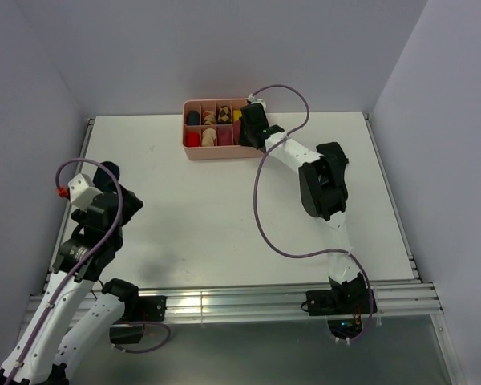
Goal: Roll the socks
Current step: Place the sock in the storage box.
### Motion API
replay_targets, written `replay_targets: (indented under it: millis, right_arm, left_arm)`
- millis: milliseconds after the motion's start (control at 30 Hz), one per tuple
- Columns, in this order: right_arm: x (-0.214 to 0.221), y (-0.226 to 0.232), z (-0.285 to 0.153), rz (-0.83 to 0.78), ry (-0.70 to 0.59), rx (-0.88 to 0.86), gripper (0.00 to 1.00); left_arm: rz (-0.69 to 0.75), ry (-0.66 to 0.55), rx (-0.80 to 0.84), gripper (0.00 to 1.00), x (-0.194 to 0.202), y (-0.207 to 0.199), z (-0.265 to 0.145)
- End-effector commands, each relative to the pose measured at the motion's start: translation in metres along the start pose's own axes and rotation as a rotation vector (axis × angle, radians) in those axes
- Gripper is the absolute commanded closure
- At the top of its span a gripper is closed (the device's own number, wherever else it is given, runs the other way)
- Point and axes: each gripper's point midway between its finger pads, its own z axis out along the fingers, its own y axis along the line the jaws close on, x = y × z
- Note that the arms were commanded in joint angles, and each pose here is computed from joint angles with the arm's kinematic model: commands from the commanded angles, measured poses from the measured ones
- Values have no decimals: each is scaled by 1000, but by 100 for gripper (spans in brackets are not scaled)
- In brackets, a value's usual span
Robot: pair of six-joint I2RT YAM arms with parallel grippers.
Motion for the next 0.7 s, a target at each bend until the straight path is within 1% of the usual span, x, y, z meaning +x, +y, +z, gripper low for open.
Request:
replay_targets:
  millis: [0, 100, 133, 200, 300, 333, 367, 400, 467, 500, 567, 600, 667]
  right_arm:
    - [0, -10, -15, -58, 58, -16, 100]
    - [-2, -5, -19, -98, 81, -55, 100]
    - [2, -4, -21, -109, 106, -59, 100]
    - [-3, -3, -24, -104, 112, -60, 100]
    - [-5, -6, -27, -82, 118, -43, 84]
    - [-6, -6, -28, -69, 117, -43, 73]
    - [-8, -7, -28, -63, 115, -45, 67]
    - [-11, -6, -31, -58, 107, -48, 59]
    - [-18, -2, -33, -54, 92, -64, 53]
    - [-19, 0, -33, -52, 90, -68, 48]
    - [-23, 3, -34, -43, 88, -77, 45]
    - [-24, 4, -35, -40, 85, -78, 41]
    - [-29, 6, -38, -33, 75, -85, 38]
  left_arm:
    - [-27, -8, 13, 9, -3, -2, -2]
    - [-24, -8, 13, 9, -4, -2, -3]
    - [-26, -13, 16, 9, -6, -2, -4]
    - [-23, -19, 15, 9, -8, -2, -5]
    - [-21, -27, 13, 9, -10, 0, -6]
    - [-21, -27, 13, 9, -10, 0, -6]
    - [-21, -29, 12, 9, -9, 0, -6]
    - [-21, -28, 13, 9, -9, 1, -6]
    - [-21, -30, 16, 9, -10, 1, -7]
    - [-18, -30, 14, 9, -9, 2, -6]
    - [-15, -30, 9, 9, -9, 3, -6]
    - [-16, -30, 11, 9, -9, 2, -6]
    - [-11, -30, 7, 9, -9, 4, -6]
